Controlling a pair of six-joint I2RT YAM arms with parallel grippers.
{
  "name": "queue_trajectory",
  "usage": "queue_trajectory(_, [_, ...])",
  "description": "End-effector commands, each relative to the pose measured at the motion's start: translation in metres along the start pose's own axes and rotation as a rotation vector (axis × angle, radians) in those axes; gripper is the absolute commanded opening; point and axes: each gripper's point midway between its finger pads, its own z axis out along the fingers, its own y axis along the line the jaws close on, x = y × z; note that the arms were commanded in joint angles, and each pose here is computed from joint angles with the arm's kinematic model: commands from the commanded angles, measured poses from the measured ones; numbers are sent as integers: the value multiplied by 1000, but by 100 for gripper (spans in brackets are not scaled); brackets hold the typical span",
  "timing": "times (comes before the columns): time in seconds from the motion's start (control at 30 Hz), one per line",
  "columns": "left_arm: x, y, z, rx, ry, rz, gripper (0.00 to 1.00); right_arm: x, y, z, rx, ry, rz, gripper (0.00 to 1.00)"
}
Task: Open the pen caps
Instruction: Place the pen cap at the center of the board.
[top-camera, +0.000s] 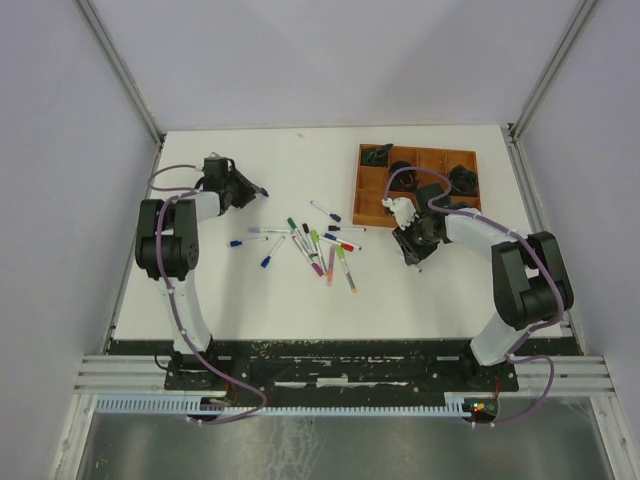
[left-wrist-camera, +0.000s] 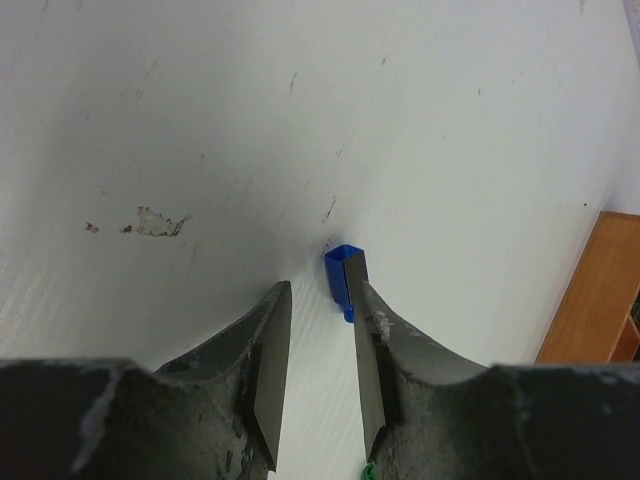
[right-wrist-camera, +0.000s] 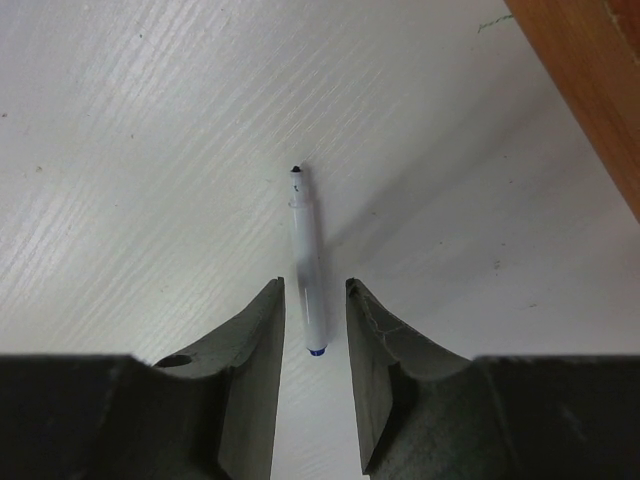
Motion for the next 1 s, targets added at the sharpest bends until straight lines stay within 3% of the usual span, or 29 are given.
queue_trajectory(0.0, [-15,0,-12,-38,-35,53,40,-21,-3,-12,-3,-64,-13,39])
queue_trajectory(0.2, [-30,-23,-36,24,-90,67,40,-26,-3,-23,-1,-102,-22,45])
queue_trajectory(0.37, [-38,-62,-84,164,-202,98,47,-33,-3,-39,12,-161,-47,56])
queue_trajectory(0.47, [-34,-84,-115,250,-240,135,49,-37,0,-50,-2,-201,-65,56])
queue_trajectory(0.63, [-6,-101,-158,368,-251,182,52,-42,21,-72,-101,-276,-122,56])
queue_trajectory(0.83, [53,-115,-208,444,-245,334,56,-54,53,-111,-216,-402,-187,56])
queue_trajectory(0.97, [90,-111,-239,501,-234,389,66,-67,70,-141,-255,-495,-199,57])
